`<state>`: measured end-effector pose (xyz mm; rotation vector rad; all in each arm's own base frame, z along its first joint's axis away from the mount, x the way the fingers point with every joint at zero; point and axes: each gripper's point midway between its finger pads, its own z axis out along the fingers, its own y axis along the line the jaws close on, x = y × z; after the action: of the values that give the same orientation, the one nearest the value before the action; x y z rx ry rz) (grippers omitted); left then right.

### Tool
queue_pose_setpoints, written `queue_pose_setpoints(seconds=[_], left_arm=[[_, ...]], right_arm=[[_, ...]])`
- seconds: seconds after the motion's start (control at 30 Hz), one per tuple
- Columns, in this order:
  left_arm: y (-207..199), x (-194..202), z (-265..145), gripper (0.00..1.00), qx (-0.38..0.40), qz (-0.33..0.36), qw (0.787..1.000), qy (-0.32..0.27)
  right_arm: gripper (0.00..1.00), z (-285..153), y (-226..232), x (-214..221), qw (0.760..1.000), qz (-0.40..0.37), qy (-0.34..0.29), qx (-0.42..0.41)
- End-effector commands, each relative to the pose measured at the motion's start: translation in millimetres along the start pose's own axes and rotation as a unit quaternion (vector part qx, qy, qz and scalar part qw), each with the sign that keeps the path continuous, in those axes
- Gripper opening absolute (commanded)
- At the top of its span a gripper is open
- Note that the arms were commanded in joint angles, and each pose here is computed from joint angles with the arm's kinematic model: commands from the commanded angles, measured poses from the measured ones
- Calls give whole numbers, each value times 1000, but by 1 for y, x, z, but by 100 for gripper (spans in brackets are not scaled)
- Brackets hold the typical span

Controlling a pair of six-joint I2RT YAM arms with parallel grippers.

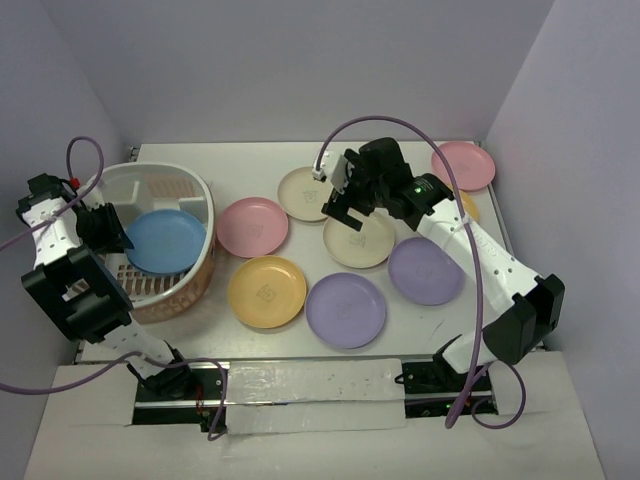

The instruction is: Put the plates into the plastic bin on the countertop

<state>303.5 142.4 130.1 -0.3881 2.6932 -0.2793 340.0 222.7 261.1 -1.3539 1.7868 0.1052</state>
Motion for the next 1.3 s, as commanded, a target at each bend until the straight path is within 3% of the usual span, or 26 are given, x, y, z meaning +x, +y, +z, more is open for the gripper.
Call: queue_pose_setpoints(seconds=[0.0,0.03,0.2,0.3,0.33,0.4,0.53,0.77,0.93,1.27], left_arm=[[-2,-16,0,43,-5,11,1000,-15],[-4,-22,-6,57,-3,18,999,-28],[-40,-67,-50,68,21,90,989,-111],[-81,-110,-109,87,22,189,959,-211],[-121,-119,-123,90,35,246,939,-239],[-157,-123,-133,89,27,312,914,-260],[-258,-83,-100,85,77,410,877,-237],[-341,21,4,77,123,468,866,-125],[-356,57,62,72,123,460,878,-52],[-356,89,142,61,83,444,892,8]], right_arm=[[100,-5,-5,-12,1000,13,-18,0],[100,-5,-8,-12,1000,19,-19,3],[100,-4,-23,-9,998,50,-24,12],[100,-4,-37,-4,996,77,-27,19],[100,0,-43,4,994,101,-24,16],[100,-1,-62,17,990,135,-18,29],[100,5,-95,55,974,220,7,52],[100,-7,-167,145,929,337,60,138],[100,-16,-196,187,910,371,80,166],[100,-20,-205,199,906,369,86,189]])
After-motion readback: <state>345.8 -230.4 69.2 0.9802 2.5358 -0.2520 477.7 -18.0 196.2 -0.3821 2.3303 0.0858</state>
